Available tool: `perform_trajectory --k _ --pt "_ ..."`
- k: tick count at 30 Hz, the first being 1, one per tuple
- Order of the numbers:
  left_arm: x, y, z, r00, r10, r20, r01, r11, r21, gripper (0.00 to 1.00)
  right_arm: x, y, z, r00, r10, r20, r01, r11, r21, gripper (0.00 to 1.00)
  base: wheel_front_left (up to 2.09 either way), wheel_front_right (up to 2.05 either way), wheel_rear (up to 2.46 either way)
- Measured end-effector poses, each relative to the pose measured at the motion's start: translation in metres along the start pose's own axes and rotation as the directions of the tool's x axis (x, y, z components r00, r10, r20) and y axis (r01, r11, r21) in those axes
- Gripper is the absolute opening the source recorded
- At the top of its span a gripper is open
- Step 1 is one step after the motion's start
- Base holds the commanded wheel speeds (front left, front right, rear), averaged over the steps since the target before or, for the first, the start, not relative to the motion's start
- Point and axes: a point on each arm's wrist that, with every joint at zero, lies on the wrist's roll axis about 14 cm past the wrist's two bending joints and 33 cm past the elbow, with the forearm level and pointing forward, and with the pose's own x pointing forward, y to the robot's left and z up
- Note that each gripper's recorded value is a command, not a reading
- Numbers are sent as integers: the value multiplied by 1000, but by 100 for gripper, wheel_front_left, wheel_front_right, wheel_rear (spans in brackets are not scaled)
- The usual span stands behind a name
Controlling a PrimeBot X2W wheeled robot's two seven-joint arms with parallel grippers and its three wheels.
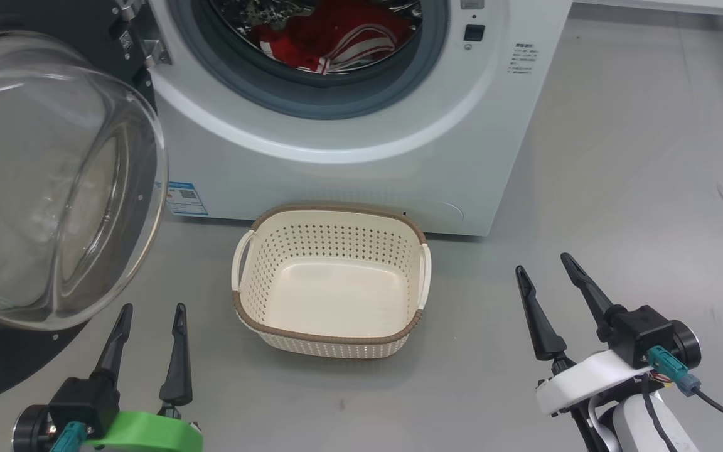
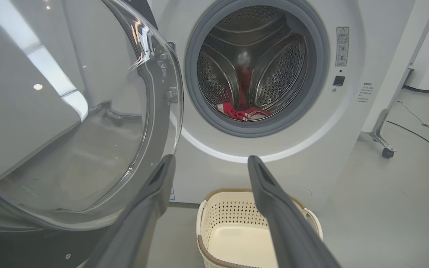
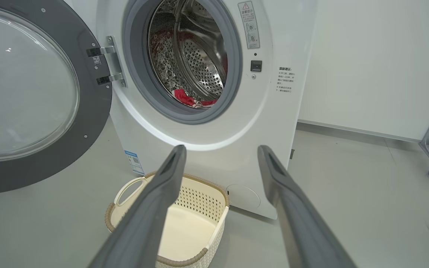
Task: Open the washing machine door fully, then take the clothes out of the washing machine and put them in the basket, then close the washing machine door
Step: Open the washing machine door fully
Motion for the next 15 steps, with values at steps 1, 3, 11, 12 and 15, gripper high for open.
perform_trajectory --k 1,3,11,12,15 --pt "1 -3 -1 1000 -11 -3 11 1000 -1 100 -2 -3 0 1000 -10 1 10 1000 -1 100 0 0 0" --pt "4 -9 -4 999 -30 -11 30 1000 -3 100 -6 -8 4 1000 -27 10 27 1000 -2 100 0 0 0" --pt "12 -37 -16 992 -116 -44 116 993 -4 100 -24 -29 11 994 -106 28 106 994 -3 100 0 0 0" --pt "14 -41 -17 991 -128 -47 128 992 -4 100 -27 -31 11 993 -117 28 117 993 -3 100 0 0 0" --pt "16 -54 -21 985 -165 -58 165 986 -9 100 -40 -42 10 986 -166 28 166 986 11 100 0 0 0"
